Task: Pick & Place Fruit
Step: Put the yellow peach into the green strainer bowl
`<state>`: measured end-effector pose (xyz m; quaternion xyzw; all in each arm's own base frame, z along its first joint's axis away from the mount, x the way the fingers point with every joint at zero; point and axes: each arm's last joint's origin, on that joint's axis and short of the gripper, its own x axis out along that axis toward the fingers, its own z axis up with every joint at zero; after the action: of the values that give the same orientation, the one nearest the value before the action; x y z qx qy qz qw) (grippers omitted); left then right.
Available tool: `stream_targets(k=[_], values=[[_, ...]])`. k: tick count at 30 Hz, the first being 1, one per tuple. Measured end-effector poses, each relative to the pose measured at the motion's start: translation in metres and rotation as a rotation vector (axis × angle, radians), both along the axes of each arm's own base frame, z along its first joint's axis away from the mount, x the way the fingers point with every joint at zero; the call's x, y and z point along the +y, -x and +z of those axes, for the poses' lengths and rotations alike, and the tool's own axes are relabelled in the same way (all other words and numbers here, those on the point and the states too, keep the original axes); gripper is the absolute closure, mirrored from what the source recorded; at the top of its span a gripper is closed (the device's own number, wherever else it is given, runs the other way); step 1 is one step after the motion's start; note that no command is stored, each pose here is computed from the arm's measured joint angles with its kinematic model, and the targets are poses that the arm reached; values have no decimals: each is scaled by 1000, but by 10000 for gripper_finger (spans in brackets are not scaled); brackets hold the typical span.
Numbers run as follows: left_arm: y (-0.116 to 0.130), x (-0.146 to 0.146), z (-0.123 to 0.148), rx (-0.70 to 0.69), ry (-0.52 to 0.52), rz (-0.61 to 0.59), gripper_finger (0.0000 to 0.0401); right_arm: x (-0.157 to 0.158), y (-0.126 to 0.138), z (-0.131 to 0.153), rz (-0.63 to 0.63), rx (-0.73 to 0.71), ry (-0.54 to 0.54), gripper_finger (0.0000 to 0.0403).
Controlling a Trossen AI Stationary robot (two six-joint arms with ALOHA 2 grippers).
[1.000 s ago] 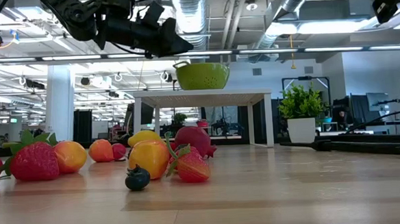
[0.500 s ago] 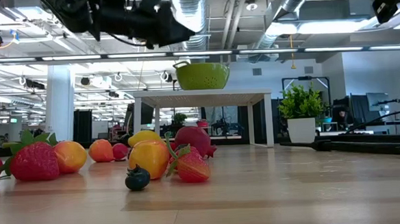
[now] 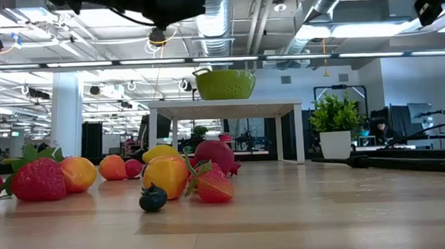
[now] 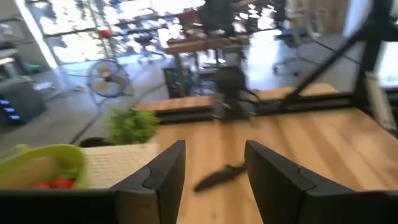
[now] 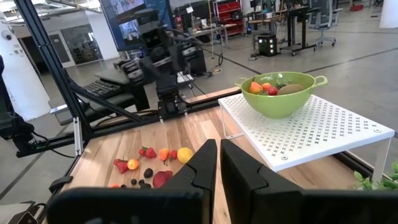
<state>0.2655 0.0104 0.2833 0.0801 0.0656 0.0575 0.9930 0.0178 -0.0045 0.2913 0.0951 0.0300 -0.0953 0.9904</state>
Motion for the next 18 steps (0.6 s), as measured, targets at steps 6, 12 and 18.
stream_targets(k=[6,12,18], values=[[5,-34,-11,127,1,-128,242,0,0,0,0,0,0,386],[16,-64,-28,312,28,-233,242,0,0,0,0,0,0,386],[26,-85,-37,421,27,-308,242,0,0,0,0,0,0,386]])
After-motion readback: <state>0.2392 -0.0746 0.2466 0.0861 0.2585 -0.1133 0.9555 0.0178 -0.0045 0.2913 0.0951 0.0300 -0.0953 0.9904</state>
